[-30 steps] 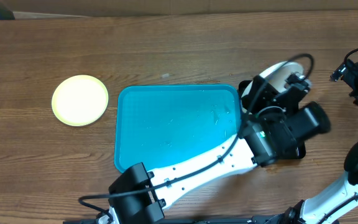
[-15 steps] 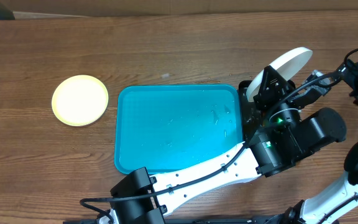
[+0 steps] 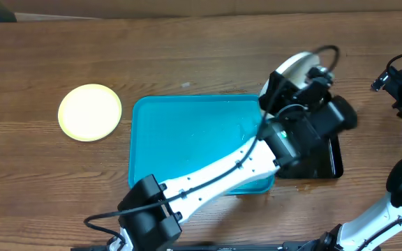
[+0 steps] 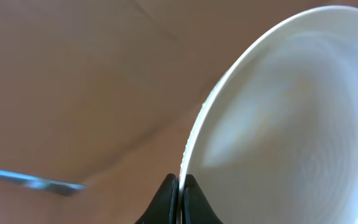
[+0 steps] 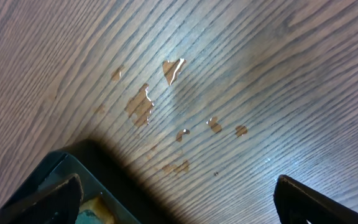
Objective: Clean dirty plates on tray and stack at the side
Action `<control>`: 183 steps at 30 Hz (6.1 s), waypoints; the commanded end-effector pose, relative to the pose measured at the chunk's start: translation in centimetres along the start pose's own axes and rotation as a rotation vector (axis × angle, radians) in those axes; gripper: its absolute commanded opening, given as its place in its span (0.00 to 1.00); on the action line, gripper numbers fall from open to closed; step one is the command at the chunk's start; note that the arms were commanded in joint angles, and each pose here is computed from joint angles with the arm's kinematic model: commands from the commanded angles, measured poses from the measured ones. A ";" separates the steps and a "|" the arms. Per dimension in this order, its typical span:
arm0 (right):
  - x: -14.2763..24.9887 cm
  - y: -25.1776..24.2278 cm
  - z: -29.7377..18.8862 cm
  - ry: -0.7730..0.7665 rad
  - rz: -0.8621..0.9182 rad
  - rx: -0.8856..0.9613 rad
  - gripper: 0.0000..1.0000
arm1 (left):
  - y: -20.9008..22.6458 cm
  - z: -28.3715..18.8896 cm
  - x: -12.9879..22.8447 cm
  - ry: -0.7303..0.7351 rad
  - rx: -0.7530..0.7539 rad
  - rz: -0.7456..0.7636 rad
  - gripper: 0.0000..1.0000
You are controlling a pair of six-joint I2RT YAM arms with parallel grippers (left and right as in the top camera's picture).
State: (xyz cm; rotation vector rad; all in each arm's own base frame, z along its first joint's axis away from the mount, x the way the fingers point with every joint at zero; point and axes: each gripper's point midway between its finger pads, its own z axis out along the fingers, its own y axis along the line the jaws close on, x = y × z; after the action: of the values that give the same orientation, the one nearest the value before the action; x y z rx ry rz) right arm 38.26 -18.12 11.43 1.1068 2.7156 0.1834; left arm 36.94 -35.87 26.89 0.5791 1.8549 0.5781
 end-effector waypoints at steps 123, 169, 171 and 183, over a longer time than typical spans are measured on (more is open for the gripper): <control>-0.5 0.4 -1.2 -0.039 -0.003 -0.015 1.00 | 31.7 8.4 47.6 1.050 -0.192 -1.327 0.04; -0.5 0.4 -1.2 -0.039 -0.003 -0.015 1.00 | 27.0 10.6 42.2 0.966 0.130 -1.248 1.00; -0.5 0.4 -1.2 -0.038 -0.003 -0.014 1.00 | 27.0 10.6 42.2 0.966 0.130 -1.248 1.00; -0.5 2.0 -9.5 -0.233 -0.040 -0.074 1.00 | 27.0 10.6 42.2 0.966 0.129 -1.248 1.00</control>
State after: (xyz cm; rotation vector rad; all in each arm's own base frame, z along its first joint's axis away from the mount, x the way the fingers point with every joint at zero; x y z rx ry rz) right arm 38.11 -17.98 14.06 1.0754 2.6609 0.1704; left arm 36.52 13.02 11.28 -1.0091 2.6254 -0.1750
